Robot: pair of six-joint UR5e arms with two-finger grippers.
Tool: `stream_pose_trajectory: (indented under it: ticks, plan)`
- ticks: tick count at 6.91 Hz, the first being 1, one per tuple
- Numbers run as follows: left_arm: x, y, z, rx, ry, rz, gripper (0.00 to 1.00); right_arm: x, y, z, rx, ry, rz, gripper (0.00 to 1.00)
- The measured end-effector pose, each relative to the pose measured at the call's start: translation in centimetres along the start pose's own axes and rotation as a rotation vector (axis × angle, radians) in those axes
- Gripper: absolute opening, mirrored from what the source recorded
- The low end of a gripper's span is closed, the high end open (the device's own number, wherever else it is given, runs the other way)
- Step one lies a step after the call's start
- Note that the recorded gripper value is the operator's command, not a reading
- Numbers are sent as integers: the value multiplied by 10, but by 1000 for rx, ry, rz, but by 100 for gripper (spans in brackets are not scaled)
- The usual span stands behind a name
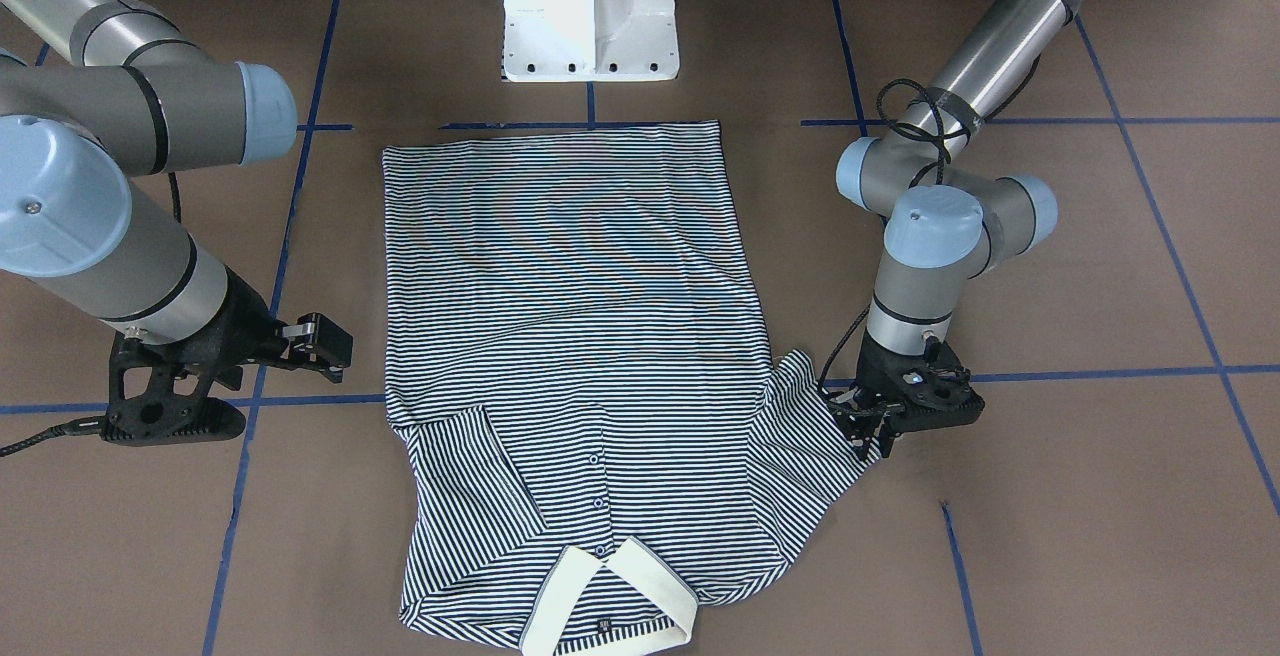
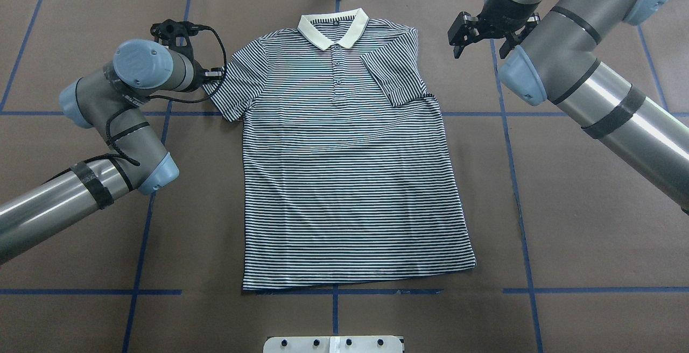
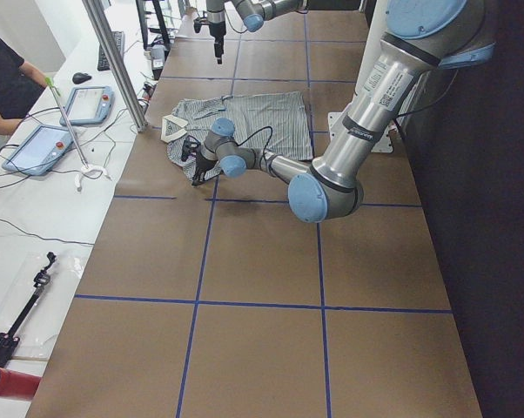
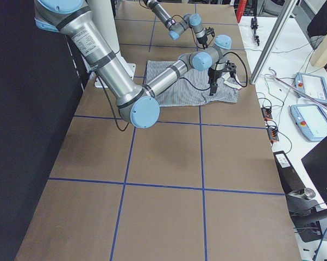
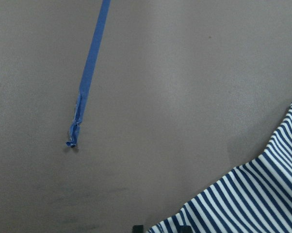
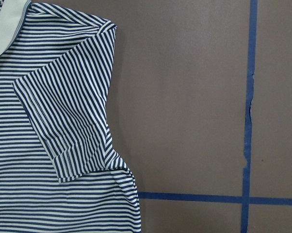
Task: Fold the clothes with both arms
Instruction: 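Raise the right gripper away while the left gripper moves toward the shirt, then fold the sleeve nearest the left gripper inward over the shirt body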
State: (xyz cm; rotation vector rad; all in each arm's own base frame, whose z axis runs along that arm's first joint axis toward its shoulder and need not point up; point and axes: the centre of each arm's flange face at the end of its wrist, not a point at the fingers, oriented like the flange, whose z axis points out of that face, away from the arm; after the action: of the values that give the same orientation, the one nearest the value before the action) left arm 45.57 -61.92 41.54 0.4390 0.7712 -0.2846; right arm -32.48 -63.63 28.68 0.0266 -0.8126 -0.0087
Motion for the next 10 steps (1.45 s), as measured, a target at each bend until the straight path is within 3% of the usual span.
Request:
stream_pose_trajectory:
  ticks: [2,6,10]
  plan:
    - [6,-5,-7,-5,7,-2,0,2,0,1,-2,2,0,100]
    - [90,-56,-83,-66,36,-64,0,4,1,3,-4,4,3,100]
    - [216,-16,-65,-129,62,-248,0,8,1,6,-7,9,6,100]
